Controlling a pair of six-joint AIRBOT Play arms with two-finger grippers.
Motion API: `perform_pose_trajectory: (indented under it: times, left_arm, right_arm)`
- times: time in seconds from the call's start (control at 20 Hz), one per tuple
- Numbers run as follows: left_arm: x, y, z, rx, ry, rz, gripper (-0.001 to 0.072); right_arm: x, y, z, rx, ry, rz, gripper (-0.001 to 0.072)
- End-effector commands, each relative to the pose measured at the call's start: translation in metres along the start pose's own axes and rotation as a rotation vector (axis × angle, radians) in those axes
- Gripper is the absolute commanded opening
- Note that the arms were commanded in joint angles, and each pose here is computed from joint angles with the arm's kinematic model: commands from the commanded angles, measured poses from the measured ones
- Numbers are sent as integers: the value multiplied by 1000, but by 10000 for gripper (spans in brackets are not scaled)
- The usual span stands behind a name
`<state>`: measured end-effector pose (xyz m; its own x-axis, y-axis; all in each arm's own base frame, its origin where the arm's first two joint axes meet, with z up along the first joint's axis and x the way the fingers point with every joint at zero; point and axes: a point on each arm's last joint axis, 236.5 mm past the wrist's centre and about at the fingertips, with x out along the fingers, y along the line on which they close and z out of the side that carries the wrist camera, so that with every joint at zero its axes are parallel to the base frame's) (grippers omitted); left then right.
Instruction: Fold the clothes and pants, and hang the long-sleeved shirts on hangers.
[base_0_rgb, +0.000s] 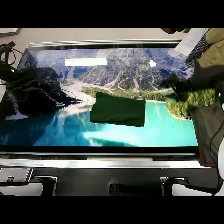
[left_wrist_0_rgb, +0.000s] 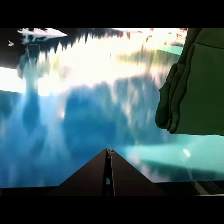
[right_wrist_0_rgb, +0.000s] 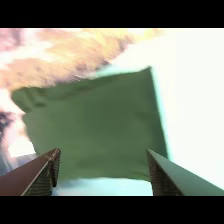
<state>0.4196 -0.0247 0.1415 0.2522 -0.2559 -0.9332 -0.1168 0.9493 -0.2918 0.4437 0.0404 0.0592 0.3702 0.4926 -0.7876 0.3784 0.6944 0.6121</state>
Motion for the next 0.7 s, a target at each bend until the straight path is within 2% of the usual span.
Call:
perform_pose_trajectory:
  times: [0.0,0.25,0.5,0.55,0.65]
  left_arm:
    - [0,1,0,3,-1,1,16]
    - [0,3,1,29,-3,11,16]
    - [2,4,1,34,2,11,16]
    - [3,4,1,34,4,11,16]
    - [3,4,1,33,5,12,16]
  right_arm:
    - [35,-56,-31,48,108,75,612]
    - [99,-74,-71,79,192,105,580]
    - [145,-65,-78,66,170,67,525]
    - [149,-63,-78,57,161,63,482]
    - [154,-57,-76,39,139,60,477]
